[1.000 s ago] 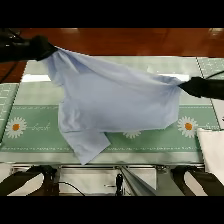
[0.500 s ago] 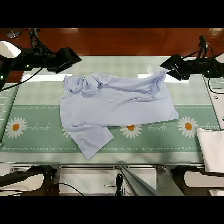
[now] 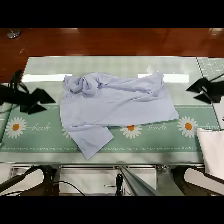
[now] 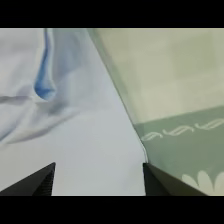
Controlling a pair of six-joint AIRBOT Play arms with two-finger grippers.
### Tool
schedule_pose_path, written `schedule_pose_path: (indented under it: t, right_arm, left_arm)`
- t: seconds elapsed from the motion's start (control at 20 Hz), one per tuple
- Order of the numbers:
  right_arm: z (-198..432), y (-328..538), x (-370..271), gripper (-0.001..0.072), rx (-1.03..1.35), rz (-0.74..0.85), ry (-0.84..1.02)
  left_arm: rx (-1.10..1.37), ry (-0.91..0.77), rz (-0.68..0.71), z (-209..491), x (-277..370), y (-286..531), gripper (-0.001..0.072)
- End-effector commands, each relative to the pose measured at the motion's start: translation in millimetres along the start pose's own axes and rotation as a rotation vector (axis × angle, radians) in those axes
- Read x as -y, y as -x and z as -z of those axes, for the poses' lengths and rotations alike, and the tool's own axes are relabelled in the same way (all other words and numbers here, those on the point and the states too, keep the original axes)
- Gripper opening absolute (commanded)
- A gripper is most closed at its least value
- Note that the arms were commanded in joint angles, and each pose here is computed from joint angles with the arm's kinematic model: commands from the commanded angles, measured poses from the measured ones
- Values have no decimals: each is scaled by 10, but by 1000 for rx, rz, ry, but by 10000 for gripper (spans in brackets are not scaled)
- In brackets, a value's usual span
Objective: Fold the shirts.
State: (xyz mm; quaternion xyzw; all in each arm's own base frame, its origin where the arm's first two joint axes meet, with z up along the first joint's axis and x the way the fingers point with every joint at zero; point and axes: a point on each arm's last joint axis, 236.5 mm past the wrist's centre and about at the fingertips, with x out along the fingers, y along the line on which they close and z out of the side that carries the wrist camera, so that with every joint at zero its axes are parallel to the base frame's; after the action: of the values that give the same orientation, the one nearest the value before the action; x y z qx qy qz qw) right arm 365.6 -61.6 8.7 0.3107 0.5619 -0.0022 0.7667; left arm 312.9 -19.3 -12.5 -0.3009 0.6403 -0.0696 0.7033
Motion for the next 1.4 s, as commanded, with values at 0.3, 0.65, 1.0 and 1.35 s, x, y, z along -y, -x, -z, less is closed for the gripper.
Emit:
schedule_pose_path:
  t: [0.3,0.65,1.0,1.35]
  right_arm:
    - [1159,-258,-279,627,57,-259,-64]
    - [1084,-214,-406,627,83,-318,-87]
    - [561,293,285,626,233,-84,-109]
    - [1212,-333,759,626,-81,35,-251]
  left_arm:
    - [-16,221,249,758,-115,-726,705]
    - [33,182,276,718,-37,-932,703]
    - [98,145,346,529,271,-911,21]
    - [99,122,356,501,317,-873,21]
